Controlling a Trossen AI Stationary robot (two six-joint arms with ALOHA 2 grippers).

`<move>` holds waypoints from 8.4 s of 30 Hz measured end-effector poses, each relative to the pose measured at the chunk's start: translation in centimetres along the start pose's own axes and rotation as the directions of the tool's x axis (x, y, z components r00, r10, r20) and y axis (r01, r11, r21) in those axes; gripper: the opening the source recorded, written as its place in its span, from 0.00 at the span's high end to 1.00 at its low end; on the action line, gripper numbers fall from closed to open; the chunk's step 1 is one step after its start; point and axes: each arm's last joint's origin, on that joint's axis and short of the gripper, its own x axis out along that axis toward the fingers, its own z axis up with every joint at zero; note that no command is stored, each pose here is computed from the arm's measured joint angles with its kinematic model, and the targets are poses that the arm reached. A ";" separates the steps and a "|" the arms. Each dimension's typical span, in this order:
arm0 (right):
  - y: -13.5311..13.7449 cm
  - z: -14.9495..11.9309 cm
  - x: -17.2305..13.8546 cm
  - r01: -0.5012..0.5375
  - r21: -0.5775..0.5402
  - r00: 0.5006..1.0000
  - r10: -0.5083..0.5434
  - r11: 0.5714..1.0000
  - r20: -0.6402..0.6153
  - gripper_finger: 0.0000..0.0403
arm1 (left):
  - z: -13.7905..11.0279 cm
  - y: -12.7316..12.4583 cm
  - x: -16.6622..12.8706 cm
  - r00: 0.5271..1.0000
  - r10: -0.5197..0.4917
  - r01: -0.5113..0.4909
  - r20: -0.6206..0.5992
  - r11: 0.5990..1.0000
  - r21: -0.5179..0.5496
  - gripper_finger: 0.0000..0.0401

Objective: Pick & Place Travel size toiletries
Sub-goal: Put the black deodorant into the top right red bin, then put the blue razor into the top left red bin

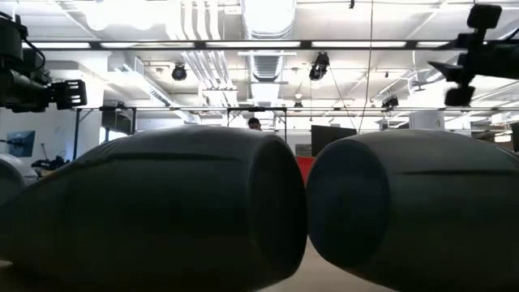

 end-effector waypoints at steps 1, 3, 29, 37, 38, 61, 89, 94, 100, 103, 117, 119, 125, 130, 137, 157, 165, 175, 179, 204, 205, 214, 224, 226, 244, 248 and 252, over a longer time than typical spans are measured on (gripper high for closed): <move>-0.2 -0.3 0.1 0.011 0.035 0.998 -0.009 0.999 -0.056 0.72 | 0.0 0.0 0.0 1.000 0.000 0.000 -0.001 1.000 0.000 0.50; -0.6 -1.1 0.5 0.070 0.097 0.981 -0.050 0.993 -0.188 0.72 | 0.0 0.0 0.0 1.000 0.000 0.000 -0.002 1.000 0.001 0.50; 5.3 -11.2 6.9 0.050 -0.523 -0.071 -0.520 0.851 -0.851 0.46 | 0.0 0.0 0.0 1.000 0.000 0.000 0.001 1.000 0.000 0.50; 7.3 -15.9 5.3 -0.294 -0.469 -0.399 -0.553 0.833 -0.732 0.38 | 0.0 0.0 0.0 1.000 0.000 0.000 0.000 1.000 0.000 0.50; 7.4 -16.7 5.0 -0.331 -0.456 -0.429 -0.562 0.826 -0.708 0.37 | 0.0 0.0 0.0 1.000 0.000 0.000 0.000 1.000 0.000 0.50; 10.9 -29.7 -5.3 -0.770 0.113 -0.633 -0.730 0.628 -0.256 0.20 | 0.0 0.0 0.0 1.000 0.000 0.000 0.000 1.000 0.000 0.50; 7.2 -35.3 -12.5 -0.902 0.104 -0.425 -0.825 0.418 -0.372 0.21 | 0.0 0.0 0.0 1.000 0.000 0.000 -0.003 1.000 0.001 0.50; 6.0 -35.2 -12.4 -0.900 0.084 -0.426 -0.820 0.429 -0.381 0.21 | 0.0 0.0 0.0 1.000 0.001 -0.001 -0.002 1.000 0.001 0.50; 5.4 -35.1 -11.6 -0.880 0.069 -0.460 -0.805 0.470 -0.375 0.33 | 0.0 0.0 0.0 1.000 0.000 0.000 -0.003 1.000 0.001 0.50; 5.3 -35.3 -11.4 -0.879 0.063 -0.457 -0.799 0.472 -0.391 0.42 | 0.0 0.0 0.0 1.000 0.000 0.000 -0.003 1.000 0.001 0.50; 7.6 -33.0 -8.4 -0.836 -0.116 -0.443 -0.783 0.537 -0.437 0.54 | 0.0 0.0 0.0 1.000 0.000 0.000 -0.002 1.000 0.001 0.50; 8.4 -31.7 -7.0 -0.811 -0.201 -0.425 -0.789 0.550 -0.443 0.54 | 0.0 0.0 0.0 1.000 0.000 0.000 -0.002 1.000 0.001 0.50; 9.0 -26.9 -0.9 -0.624 -0.546 -0.337 -0.823 0.559 -0.457 0.54 | 0.0 0.0 0.0 1.000 0.000 0.000 -0.004 1.000 0.001 0.50; 7.4 -24.4 4.7 -0.484 -0.689 -0.247 -0.839 0.540 -0.484 0.54 | 0.0 0.0 0.0 1.000 0.000 0.000 -0.003 1.000 0.001 0.50; 3.6 -22.6 10.1 -0.521 -0.735 -0.196 -0.899 0.434 -0.391 0.54 | 0.0 0.0 0.0 1.000 0.000 0.000 -0.003 1.000 0.001 0.50; -3.5 -23.8 14.1 -0.527 -0.724 -0.378 -0.886 0.445 -0.269 0.38 | 0.0 0.0 0.0 1.000 0.000 0.000 -0.003 1.000 0.001 0.50; -2.5 -23.2 14.3 -0.562 -0.707 -0.371 -0.895 0.430 -0.249 0.27 | 0.0 0.0 0.0 1.000 0.000 0.000 -0.003 1.000 0.001 0.50; 0.4 -21.6 14.9 -0.567 -0.707 -0.288 -0.906 0.423 -0.311 0.20 | 1.0 -0.6 -0.1 0.983 -0.179 0.162 0.039 0.752 -0.639 0.50; 0.1 -21.7 14.9 -0.569 -0.705 -0.296 -0.905 0.424 -0.305 0.19 | 2.5 -1.4 -0.4 0.901 -0.420 0.317 0.106 0.472 -0.822 0.50; 0.1 -21.8 14.9 -0.589 -0.686 -0.297 -0.904 0.427 -0.308 0.31 | 9.0 -12.7 -0.8 0.121 -0.803 0.680 -0.584 0.495 -0.541 0.50; 0.1 -21.8 14.9 -0.589 -0.686 -0.297 -0.904 0.428 -0.308 0.31 | 8.8 -13.2 -1.1 0.088 -0.808 0.657 -0.583 0.487 -0.575 0.50; 0.1 -21.7 14.9 -0.598 -0.678 -0.298 -0.904 0.427 -0.307 0.29 | 6.4 -15.8 -4.3 -0.134 -0.727 0.695 -0.673 0.416 -0.587 0.50; 0.1 -21.6 14.7 -0.600 -0.676 -0.311 -0.903 0.428 -0.295 0.22 | 3.9 -15.6 -10.2 -0.144 -0.399 0.883 -0.906 0.362 -0.300 0.50; 0.1 -21.6 14.7 -0.604 -0.672 -0.317 -0.903 0.428 -0.290 0.21 | 3.9 -15.4 -11.5 -0.169 -0.394 0.914 -0.903 0.279 -0.293 0.50; 0.1 -21.6 14.6 -0.640 -0.637 -0.320 -0.903 0.430 -0.288 0.14 | 1.6 -13.9 -14.9 -0.128 -0.356 0.985 -0.926 0.062 -0.160 0.50; 0.1 -21.6 14.6 -0.647 -0.630 -0.320 -0.903 0.430 -0.288 0.13 | 1.0 -13.9 -15.0 -0.138 -0.377 0.985 -0.916 0.046 -0.168 0.50; 0.1 -21.6 14.6 -0.647 -0.630 -0.319 -0.903 0.430 -0.289 0.15 | 0.0 -14.2 -15.2 -0.124 -0.418 0.989 -0.900 0.022 -0.147 0.50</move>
